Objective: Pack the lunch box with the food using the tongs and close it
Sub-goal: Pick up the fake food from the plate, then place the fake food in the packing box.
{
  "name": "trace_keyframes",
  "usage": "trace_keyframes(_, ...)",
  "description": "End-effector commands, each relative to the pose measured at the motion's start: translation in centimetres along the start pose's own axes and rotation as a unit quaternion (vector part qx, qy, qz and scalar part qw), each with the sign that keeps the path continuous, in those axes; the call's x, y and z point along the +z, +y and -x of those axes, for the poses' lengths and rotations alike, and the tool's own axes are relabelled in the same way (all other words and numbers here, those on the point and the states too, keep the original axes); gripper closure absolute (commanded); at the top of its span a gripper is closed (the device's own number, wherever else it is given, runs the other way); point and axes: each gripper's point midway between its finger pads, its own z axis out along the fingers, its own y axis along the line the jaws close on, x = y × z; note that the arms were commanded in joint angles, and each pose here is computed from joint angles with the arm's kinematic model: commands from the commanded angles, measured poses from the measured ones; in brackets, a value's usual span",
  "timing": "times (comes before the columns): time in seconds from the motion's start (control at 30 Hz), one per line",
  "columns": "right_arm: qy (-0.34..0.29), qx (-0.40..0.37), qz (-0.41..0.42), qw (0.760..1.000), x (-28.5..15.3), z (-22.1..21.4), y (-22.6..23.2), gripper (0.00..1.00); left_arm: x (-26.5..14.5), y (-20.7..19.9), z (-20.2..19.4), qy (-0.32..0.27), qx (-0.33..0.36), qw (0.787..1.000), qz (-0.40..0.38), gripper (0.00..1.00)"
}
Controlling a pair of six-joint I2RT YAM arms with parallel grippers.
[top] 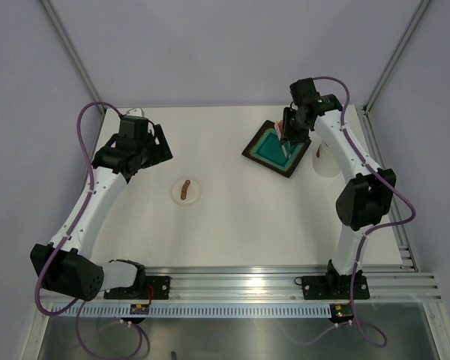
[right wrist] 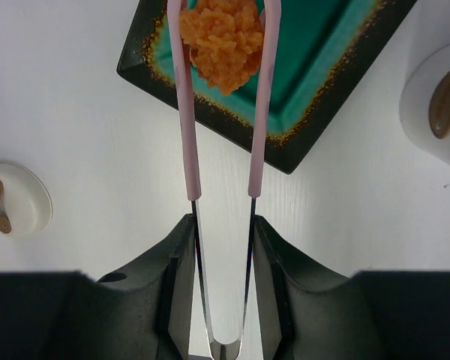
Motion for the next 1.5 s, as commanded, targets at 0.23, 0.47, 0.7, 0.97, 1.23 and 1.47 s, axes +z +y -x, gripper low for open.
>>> trace_keyframes(0.23,-0.063,0.050,-0.024,0.996,-7.6,1.1,-5.8,1.00,-0.3,-0.7,1.5,-0.025,-0.003,1.000,-0.017,0.22)
trace_keyframes(0.47,-0.073,0.087,-0.053,0.992,-9.1,-0.5,-9.7,1.00,0.1,-1.1,1.3,-0.019,-0.003,0.999,-0.026,0.22)
trace_keyframes(0.7,-0.069,0.105,-0.078,0.989,-9.5,-1.9,-12.0,1.00,-0.1,-1.2,1.5,-0.022,-0.004,0.999,-0.028,0.22)
trace_keyframes(0.97,-0.069,0.118,-0.095,0.986,-10.1,-2.9,-13.7,1.00,-0.3,-1.3,1.6,-0.023,-0.005,0.999,-0.032,0.22)
trace_keyframes(1.23,-0.068,0.131,-0.101,0.984,-9.4,-3.1,-14.8,1.00,-0.6,-1.5,1.8,-0.026,-0.005,0.999,-0.036,0.22)
trace_keyframes(1.47,-0.062,0.137,-0.100,0.984,-8.0,-2.6,-15.3,0.83,-0.6,-1.3,1.7,-0.025,-0.005,0.999,-0.033,0.22)
